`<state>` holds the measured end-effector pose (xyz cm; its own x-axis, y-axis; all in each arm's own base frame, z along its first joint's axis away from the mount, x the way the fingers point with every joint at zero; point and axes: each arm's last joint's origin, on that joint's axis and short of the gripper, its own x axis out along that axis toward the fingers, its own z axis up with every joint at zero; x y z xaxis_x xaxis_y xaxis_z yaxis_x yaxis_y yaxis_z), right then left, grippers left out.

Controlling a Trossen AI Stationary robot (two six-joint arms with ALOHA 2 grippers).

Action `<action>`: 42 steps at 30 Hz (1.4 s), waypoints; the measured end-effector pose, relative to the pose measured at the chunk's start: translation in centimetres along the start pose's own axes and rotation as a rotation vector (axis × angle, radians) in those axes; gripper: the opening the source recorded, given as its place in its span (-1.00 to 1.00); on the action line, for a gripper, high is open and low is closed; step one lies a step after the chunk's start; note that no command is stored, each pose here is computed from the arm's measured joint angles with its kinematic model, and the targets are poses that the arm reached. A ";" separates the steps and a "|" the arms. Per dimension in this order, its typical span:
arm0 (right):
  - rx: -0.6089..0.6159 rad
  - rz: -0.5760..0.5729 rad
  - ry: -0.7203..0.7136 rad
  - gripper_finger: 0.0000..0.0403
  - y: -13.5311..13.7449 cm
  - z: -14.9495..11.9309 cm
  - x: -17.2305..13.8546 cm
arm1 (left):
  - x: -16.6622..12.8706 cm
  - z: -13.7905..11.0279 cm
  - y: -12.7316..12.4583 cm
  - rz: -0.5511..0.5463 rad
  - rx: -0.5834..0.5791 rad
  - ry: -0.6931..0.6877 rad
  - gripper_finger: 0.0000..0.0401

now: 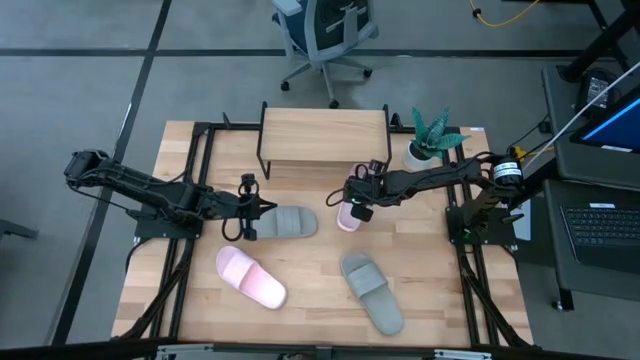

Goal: Pick and place slides into the shelf
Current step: Put the top pink slipper on the shelf

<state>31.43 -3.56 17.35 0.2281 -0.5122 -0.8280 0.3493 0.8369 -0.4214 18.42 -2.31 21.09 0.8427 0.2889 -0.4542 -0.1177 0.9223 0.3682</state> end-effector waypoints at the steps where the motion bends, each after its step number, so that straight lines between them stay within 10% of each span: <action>1: 0.000 0.000 0.000 -0.54 0.0 0.0 0.0 | 0.0 0.0 0.0 0.000 0.000 0.000 -1.00; 12: -0.001 -0.003 0.000 -0.95 0.0 0.0 0.0 | 0.0 0.0 0.0 0.000 0.000 0.000 -1.00; 42: -0.104 0.034 -0.135 -0.97 2.6 -0.2 -4.3 | 0.0 -0.1 -0.1 -0.013 -0.001 0.006 -1.00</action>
<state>31.17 0.91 19.76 0.3604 -0.4988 -0.7882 0.2453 0.8660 -0.4358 18.38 -2.35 21.01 0.8412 0.2785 -0.4635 -0.1072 0.9261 0.3618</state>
